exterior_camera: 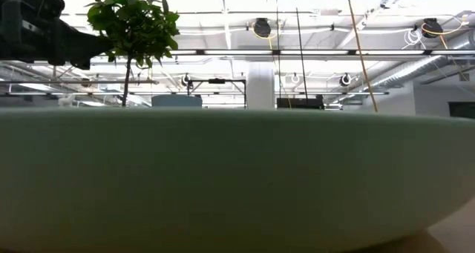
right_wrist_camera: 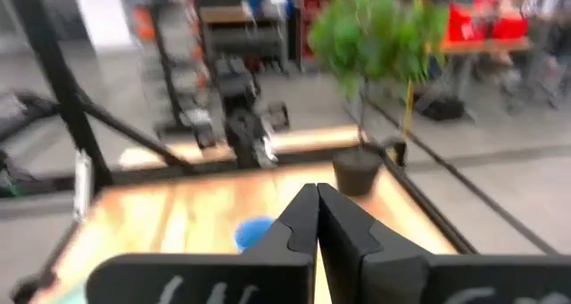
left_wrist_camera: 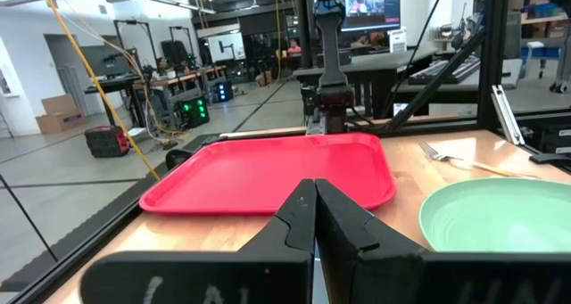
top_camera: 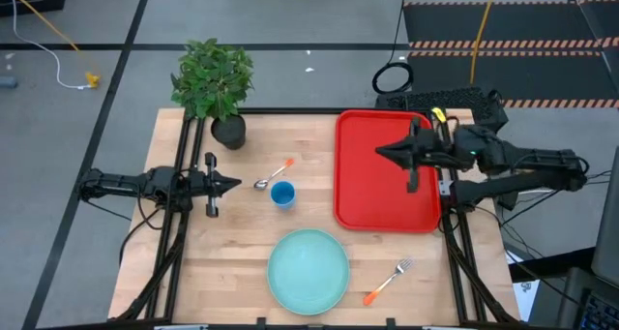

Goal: Pick and place plate/cup/fork/spoon on tray
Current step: Put the blue cup on the red tray

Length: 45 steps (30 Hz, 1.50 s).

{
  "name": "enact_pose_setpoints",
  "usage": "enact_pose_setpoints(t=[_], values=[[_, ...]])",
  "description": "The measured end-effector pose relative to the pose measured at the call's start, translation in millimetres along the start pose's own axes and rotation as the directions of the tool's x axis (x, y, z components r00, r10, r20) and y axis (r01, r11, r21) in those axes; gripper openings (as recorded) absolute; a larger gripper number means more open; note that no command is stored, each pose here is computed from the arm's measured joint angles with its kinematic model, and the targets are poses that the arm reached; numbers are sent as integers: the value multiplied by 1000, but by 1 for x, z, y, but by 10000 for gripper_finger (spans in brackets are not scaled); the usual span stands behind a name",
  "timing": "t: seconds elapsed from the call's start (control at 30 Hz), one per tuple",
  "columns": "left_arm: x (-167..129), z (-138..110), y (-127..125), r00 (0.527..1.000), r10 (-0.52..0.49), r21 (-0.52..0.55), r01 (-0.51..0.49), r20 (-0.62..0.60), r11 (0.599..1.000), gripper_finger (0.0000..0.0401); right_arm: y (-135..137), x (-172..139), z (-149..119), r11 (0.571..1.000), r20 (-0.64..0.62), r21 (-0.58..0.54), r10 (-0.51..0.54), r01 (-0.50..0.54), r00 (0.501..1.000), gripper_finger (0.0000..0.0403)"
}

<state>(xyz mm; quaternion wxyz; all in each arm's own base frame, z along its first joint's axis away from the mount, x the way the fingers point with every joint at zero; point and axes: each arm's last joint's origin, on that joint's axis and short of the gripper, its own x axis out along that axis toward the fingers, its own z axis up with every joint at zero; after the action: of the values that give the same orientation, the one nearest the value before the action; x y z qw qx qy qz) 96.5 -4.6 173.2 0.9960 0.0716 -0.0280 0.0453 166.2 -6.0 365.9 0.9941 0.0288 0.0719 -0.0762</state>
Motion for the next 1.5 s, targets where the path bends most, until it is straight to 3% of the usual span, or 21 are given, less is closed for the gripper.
enact_pose_setpoints(t=[0.07, 0.2, 0.43, 0.63, 0.77, 0.93, 1.17, 1.5], values=[[0, 0, 0, 1000, -1, -6, 1, 1, 1000, 3, 1, 8, 3, 1000, -66, -1, -4, 4, 998, 0], [0, 8, 1, 997, 5, -142, 5, 75, 990, 3, 3, 25, -5, 999, -156, 38, -11, 17, 988, 0], [-1, 29, 4, 997, -20, -207, 37, 81, 978, 3, 5, 54, -45, 992, -288, 111, -23, 58, 957, 0], [10, 69, 8, 999, -34, -199, 33, -4, 979, 3, 3, 71, -95, 983, -349, 161, -29, 91, 937, 0], [26, 101, 10, 994, -47, -140, 33, -98, 990, 3, -5, 79, -100, 988, -270, 125, -52, 89, 961, 0], [55, 128, 7, 969, -69, -58, 57, -236, 997, 4, -5, 84, -111, 973, -336, 193, -58, 129, 940, 0], [102, 104, -17, 884, -143, -16, 151, -445, 988, 56, 15, 82, -150, 972, -391, 223, 20, 74, 920, 0], [153, 66, -37, 733, -143, 4, 195, -665, 981, 133, 15, 82, -151, 978, -334, 204, 28, 43, 942, 0]])
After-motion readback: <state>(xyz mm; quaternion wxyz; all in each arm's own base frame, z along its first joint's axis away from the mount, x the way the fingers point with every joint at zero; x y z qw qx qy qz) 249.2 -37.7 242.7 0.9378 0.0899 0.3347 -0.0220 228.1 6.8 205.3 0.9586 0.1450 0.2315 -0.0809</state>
